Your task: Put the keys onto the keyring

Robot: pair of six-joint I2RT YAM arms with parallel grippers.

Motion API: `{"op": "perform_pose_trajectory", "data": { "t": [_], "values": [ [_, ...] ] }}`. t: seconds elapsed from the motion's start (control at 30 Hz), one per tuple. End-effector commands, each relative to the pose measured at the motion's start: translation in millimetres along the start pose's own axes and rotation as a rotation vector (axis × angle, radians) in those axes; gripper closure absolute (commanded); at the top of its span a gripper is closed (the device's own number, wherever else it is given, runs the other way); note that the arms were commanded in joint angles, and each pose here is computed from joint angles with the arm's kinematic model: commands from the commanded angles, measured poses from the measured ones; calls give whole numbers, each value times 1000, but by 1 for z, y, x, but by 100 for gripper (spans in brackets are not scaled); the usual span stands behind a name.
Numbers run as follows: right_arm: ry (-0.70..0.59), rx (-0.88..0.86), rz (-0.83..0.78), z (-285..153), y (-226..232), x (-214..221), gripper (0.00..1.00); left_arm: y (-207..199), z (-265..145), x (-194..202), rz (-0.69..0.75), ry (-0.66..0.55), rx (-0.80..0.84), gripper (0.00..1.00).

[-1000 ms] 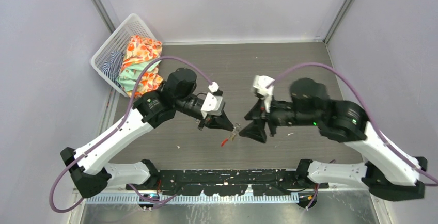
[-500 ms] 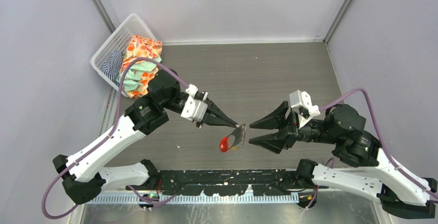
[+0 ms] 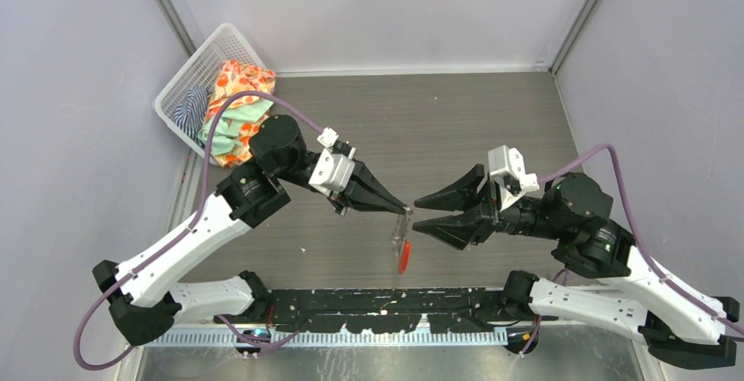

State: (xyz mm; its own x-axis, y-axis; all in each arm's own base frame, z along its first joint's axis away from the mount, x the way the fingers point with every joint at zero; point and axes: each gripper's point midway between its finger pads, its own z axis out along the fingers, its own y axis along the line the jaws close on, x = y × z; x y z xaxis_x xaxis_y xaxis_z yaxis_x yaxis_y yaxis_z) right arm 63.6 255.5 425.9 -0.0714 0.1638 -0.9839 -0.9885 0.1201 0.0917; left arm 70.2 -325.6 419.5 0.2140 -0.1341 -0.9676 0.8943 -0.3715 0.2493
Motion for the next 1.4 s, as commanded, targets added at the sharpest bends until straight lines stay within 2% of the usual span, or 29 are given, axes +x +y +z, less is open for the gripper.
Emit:
{"op": "perform_pose_trajectory", "data": {
  "t": [0.0, 0.27, 0.47, 0.5, 0.63, 0.73, 0.8, 0.9, 1.0, 1.13, 1.37],
  "values": [
    [-30, 8, -40, 10, -5, -10, 54, 2, 1, -23, 53, -46, -11, 100],
    [-8, 33, -49, 16, -12, -6, 67, 2, 0, -23, 56, -46, -14, 100],
    [-4, 52, -52, 13, -15, -7, 96, -1, -1, -22, 55, -44, -10, 100],
    [-1, 51, -52, 12, -14, -8, 99, -1, -1, -21, 54, -43, -11, 100],
    [39, 47, -34, 9, -11, -7, 99, -2, -2, -16, 57, -30, -8, 100],
    [116, 58, -7, 10, -13, -1, 99, 5, -3, -6, 49, 2, -51, 99],
    [186, 77, 11, 10, -16, 5, 99, 12, -5, 5, 36, 44, -89, 88],
    [288, 114, 40, 9, -22, 16, 99, 22, -9, 18, 45, 117, -141, 76],
    [372, 143, 61, 6, -26, 23, 99, 23, -14, 28, 52, 174, -149, 70],
    [467, 183, 87, 2, -31, 31, 99, 16, -16, 32, 49, 202, -115, 73],
    [534, 213, 91, 0, -36, 35, 99, 10, -18, 35, 19, 223, -99, 81]
  ]
}}
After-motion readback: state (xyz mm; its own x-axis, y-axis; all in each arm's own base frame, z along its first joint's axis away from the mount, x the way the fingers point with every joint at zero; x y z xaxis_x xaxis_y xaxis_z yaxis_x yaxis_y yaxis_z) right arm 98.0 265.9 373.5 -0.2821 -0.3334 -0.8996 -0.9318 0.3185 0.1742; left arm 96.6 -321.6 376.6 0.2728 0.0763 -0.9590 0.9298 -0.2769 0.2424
